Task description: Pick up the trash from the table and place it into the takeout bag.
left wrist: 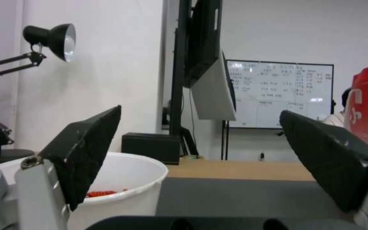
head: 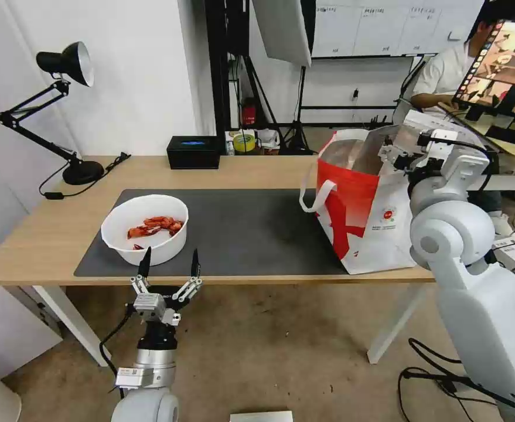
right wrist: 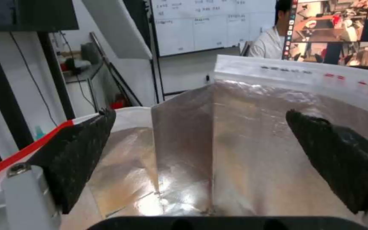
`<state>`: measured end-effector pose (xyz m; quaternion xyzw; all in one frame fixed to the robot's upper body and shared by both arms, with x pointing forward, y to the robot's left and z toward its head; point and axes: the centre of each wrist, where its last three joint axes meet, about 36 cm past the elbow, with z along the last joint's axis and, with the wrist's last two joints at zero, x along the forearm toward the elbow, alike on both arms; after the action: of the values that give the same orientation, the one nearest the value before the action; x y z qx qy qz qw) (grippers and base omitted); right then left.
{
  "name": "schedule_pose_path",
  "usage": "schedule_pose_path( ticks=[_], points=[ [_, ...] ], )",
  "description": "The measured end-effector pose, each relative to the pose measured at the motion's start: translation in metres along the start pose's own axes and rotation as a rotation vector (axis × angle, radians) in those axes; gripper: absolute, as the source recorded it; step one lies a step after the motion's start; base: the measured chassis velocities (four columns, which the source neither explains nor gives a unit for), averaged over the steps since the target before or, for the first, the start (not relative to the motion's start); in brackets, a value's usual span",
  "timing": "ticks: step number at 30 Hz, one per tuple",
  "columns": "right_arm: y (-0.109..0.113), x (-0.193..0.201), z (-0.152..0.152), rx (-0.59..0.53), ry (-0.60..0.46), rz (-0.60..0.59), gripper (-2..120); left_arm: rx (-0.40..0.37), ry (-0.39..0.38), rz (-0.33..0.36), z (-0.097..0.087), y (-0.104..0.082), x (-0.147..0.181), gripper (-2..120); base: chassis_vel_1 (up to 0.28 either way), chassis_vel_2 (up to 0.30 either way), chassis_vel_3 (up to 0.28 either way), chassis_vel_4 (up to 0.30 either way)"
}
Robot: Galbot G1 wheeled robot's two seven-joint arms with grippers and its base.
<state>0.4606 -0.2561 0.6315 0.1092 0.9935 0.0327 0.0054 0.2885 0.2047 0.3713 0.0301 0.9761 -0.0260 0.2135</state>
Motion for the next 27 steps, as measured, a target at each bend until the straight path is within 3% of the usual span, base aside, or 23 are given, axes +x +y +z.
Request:
schedule_pose_path(
  ticks=[7,15,21,27],
  points=[
    [0.002,0.007,-0.004,-0.015,-0.083,-0.079,100,-0.001,-0.002,-0.001,0.0,0.0,-0.001,100,0.0,0.0,0.0,0.0],
    [0.001,0.022,0.011,-0.018,-0.276,-0.226,100,0.0,-0.006,-0.001,-0.001,0.001,-0.002,100,0.0,0.0,0.0,0.0],
    [-0.009,0.035,0.043,0.005,-0.389,-0.337,100,0.003,-0.008,-0.002,-0.001,0.0,-0.003,100,0.0,0.0,0.0,0.0],
    [-0.01,0.049,0.072,-0.009,-0.445,-0.373,100,0.001,-0.009,-0.005,-0.001,0.002,-0.004,100,0.0,0.0,0.0,0.0]
  ],
)
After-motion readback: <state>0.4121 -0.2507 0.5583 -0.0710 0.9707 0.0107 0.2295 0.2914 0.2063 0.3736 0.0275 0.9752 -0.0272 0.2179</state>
